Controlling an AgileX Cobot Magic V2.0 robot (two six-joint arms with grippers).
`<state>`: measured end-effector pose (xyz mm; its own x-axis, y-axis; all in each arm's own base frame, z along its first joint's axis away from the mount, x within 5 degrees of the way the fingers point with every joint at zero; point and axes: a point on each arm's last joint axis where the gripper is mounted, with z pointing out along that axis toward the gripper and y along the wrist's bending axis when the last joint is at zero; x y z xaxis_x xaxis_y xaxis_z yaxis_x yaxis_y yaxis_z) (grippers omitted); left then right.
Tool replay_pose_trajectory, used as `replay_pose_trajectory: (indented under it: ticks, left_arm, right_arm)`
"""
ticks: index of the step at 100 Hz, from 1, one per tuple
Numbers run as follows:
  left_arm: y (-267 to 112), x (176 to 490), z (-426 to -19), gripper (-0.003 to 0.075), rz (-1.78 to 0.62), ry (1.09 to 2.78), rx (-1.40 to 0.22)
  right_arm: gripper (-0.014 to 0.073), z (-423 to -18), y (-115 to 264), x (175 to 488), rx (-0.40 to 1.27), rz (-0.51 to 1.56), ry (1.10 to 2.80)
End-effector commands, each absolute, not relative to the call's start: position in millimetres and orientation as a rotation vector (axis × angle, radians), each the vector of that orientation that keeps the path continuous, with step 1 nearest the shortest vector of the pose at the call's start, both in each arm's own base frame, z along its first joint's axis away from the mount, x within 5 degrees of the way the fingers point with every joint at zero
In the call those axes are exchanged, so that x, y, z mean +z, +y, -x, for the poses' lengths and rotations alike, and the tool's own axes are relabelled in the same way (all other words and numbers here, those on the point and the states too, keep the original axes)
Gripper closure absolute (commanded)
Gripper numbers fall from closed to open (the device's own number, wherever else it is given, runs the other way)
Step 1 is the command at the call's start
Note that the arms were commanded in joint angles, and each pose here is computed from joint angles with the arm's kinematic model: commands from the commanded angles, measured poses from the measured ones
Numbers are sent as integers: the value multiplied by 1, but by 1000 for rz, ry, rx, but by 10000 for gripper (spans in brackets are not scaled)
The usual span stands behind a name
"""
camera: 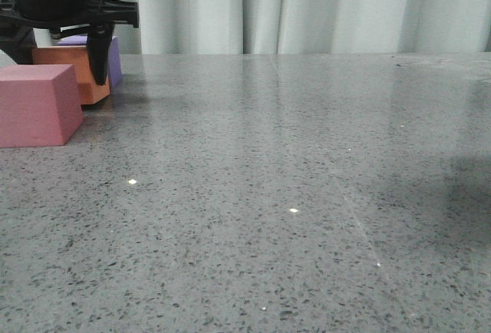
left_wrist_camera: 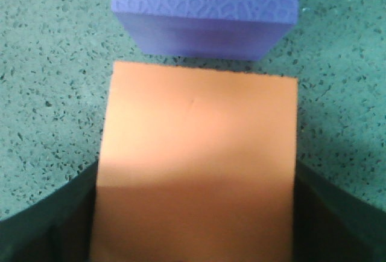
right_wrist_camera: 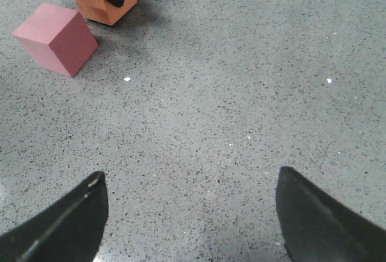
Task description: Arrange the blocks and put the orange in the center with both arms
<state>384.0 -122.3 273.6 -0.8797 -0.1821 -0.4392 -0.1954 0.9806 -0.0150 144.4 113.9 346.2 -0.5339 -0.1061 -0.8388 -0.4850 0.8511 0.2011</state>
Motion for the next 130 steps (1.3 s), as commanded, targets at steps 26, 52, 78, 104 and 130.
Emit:
replay_pose_trajectory:
  ticks: [26,52,78,104,130]
  left_arm:
    - [-120,302,-384,160,239,2566,8]
    - [-119,324,-380,162,232,2506,-19]
    - [-112,379,-356,164,217,2332,-113]
    - [-112,428,-318,164,111,2171,-76]
    - [-120,440,-280,187,-33,2078,-50]
  right_arm:
    - [26,-145,114,362,553,423,1990]
    - [26,-145,114,362,553,423,1990]
    - [26,-145,114,362,553,423,1990]
    - [26,-145,114,362,552,423,1991]
    - [26,-145,114,362,553,423,1990]
